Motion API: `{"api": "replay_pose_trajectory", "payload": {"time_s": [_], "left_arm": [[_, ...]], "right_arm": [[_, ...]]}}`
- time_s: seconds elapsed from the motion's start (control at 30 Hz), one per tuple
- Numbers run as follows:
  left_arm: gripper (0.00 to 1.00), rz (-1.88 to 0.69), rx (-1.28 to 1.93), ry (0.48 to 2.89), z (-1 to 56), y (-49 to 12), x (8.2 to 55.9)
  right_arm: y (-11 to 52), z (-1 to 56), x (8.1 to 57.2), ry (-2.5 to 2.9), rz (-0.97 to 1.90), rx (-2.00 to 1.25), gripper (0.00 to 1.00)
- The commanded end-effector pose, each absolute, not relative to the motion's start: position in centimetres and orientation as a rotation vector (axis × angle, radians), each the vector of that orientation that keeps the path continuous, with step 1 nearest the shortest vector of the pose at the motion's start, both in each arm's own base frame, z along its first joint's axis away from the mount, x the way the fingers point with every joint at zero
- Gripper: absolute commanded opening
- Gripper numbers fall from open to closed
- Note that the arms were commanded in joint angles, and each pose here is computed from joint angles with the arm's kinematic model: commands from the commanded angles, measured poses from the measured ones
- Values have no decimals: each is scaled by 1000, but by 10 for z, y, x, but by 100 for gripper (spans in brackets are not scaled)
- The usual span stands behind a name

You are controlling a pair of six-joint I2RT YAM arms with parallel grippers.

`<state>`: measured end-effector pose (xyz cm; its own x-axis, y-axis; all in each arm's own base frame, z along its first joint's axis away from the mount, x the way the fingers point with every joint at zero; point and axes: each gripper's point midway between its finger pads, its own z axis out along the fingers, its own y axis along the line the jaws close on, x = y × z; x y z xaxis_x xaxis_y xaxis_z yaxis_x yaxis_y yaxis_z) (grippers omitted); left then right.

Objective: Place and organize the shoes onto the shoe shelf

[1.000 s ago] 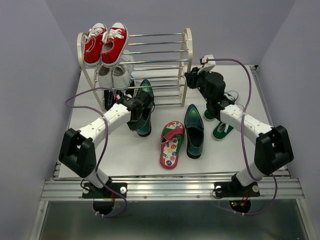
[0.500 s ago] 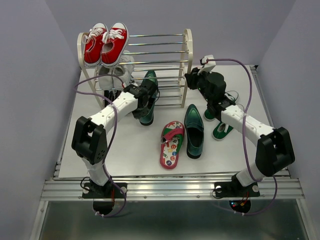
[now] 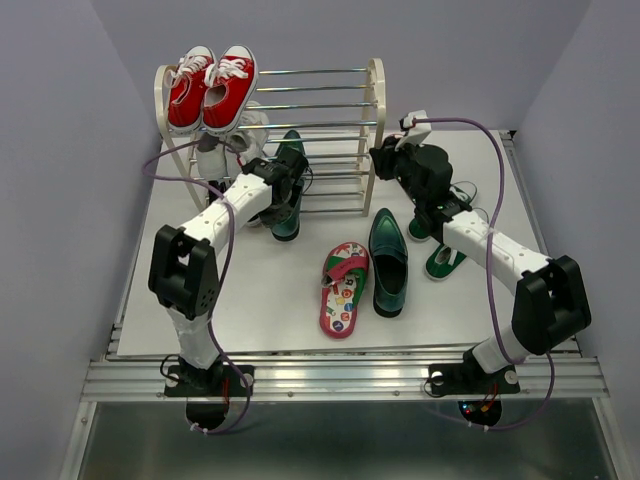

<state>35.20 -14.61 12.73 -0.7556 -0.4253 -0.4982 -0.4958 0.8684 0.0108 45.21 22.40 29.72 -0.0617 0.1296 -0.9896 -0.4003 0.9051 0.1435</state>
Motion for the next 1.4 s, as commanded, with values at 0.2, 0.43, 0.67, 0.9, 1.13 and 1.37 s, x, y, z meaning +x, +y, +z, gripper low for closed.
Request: {"api": "replay_pose_trajectory", "payload": {"time_s": [0.2, 0.43, 0.67, 0.9, 1.13, 1.37], "left_arm": [[2, 126, -723, 2391, 158, -150, 397], [9, 150, -769, 2372, 157, -145, 402], [28, 155, -775, 2374, 154, -140, 406], [50, 160, -758, 2397, 148, -142, 404], [64, 126, -745, 2403, 151, -144, 401], [72, 44, -730, 2396, 159, -148, 392]], "right_arm": [[239, 329, 432, 1484, 554, -248, 12], [239, 325, 431, 1491, 551, -255, 13], [238, 324, 429, 1494, 549, -256, 12], [238, 323, 429, 1498, 550, -258, 13], [237, 322, 430, 1503, 545, -255, 13], [236, 322, 430, 1507, 540, -248, 13]]}}
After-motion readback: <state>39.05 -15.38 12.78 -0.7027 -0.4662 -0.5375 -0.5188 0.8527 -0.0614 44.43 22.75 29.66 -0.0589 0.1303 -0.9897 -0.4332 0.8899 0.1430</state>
